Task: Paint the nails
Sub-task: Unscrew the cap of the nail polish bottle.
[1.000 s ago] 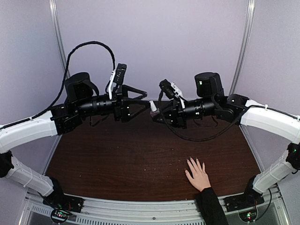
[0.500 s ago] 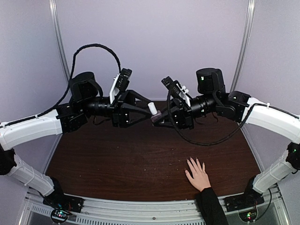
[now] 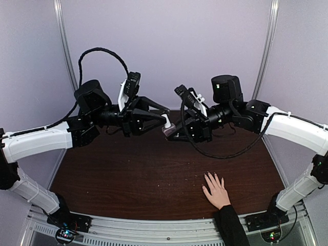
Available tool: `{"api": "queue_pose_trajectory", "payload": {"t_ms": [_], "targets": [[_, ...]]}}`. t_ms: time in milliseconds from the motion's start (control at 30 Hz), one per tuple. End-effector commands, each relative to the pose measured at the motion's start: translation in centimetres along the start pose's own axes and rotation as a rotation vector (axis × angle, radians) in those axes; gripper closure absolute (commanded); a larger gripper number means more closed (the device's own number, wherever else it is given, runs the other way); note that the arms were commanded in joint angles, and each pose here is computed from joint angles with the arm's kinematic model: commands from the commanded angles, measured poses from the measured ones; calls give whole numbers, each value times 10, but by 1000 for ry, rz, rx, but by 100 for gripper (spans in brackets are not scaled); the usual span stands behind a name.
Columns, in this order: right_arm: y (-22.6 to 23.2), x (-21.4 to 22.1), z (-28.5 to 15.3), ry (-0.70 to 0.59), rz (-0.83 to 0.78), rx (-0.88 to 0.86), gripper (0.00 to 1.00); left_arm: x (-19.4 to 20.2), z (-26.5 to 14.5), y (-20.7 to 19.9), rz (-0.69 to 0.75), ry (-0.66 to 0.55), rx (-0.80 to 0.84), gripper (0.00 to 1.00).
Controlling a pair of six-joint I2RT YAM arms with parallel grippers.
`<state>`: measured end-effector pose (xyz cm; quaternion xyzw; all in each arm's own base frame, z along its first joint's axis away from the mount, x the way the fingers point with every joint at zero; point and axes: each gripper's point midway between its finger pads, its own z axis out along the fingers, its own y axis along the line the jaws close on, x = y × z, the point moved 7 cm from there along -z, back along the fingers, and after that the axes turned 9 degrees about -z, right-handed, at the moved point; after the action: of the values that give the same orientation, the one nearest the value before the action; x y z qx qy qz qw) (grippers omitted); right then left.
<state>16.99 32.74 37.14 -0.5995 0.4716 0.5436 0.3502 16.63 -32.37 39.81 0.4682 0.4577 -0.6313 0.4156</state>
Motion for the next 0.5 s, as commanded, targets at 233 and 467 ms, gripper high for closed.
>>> {"api": "queue_pose_trajectory", "payload": {"t_ms": [233, 467], "targets": [[-1, -13, -1, -41, -9, -10, 100, -4, -4, -4, 16, -35, 15, 86], [-24, -8, -11, 30, -21, 287, 100, -4, -6, 14, -5, -31, -173, 98]]}}
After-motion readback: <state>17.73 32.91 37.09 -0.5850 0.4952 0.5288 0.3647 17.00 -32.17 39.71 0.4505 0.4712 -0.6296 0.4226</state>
